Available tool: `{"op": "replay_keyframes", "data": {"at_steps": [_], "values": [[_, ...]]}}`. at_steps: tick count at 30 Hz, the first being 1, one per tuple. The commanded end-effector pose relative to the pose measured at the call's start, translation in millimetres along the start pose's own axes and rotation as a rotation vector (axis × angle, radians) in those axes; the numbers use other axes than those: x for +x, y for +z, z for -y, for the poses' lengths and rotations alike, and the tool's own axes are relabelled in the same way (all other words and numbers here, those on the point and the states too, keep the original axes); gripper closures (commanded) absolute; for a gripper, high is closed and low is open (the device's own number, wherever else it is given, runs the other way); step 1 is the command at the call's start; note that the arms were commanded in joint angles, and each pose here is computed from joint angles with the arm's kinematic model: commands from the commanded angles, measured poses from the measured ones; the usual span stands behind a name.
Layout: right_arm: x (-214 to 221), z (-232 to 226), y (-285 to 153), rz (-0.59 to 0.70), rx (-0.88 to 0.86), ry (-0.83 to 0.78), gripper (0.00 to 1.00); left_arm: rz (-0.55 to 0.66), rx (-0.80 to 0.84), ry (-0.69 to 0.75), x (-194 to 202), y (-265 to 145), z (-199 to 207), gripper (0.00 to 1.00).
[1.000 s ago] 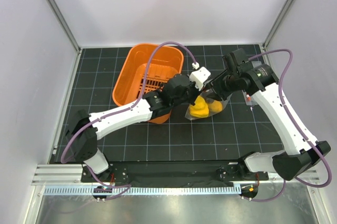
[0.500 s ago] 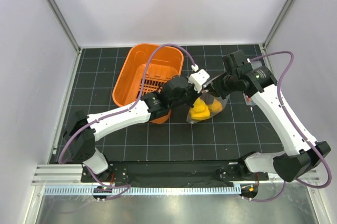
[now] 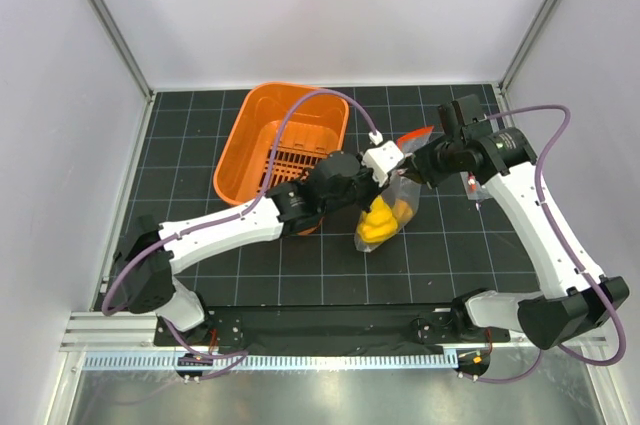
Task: Place the food in the zip-top bag and seal the zipper
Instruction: Zip the zipper food storage bag at the center of the board.
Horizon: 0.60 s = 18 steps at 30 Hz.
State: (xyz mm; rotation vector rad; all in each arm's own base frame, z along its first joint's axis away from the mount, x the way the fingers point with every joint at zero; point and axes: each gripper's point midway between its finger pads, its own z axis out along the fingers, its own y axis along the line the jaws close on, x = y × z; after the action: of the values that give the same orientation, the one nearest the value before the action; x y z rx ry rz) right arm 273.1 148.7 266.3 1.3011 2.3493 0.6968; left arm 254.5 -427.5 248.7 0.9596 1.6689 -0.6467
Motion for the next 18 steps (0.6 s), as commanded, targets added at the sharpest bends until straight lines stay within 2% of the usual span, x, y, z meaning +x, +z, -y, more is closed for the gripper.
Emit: {"op": "replay_keyframes", "data": {"at_steps": [1,4,6,7,9,10,11,13,18], "values": [[-31,-1,-1,0.111,-0.022,0.015,0.99,0.058,0.056,0.064,-25,-31,20,1.00],[-37,-4,0,0.123,-0.031,0.005,0.99,0.030,0.078,0.087,-15,-38,30,1.00],[-30,-9,-1,0.082,-0.054,-0.009,0.99,0.008,0.074,0.085,-10,-38,31,0.92],[-28,-9,0,0.069,-0.053,-0.009,0.99,-0.021,0.068,0.086,-4,-38,30,0.76],[-26,-8,0,0.059,-0.051,-0.011,0.99,-0.028,0.035,0.092,-7,-38,24,0.56],[-26,-8,0,0.057,-0.051,-0.011,0.99,-0.023,0.028,0.100,-9,-39,23,0.56],[-26,-7,-1,0.055,-0.049,-0.011,0.99,-0.011,0.021,0.106,-14,-40,22,0.51],[-23,-11,-6,0.040,-0.062,-0.009,0.99,0.013,-0.002,0.119,-26,-41,17,0.48],[-18,-15,-19,0.010,-0.046,-0.018,0.99,0.040,-0.013,0.135,-44,-33,16,0.44]]}}
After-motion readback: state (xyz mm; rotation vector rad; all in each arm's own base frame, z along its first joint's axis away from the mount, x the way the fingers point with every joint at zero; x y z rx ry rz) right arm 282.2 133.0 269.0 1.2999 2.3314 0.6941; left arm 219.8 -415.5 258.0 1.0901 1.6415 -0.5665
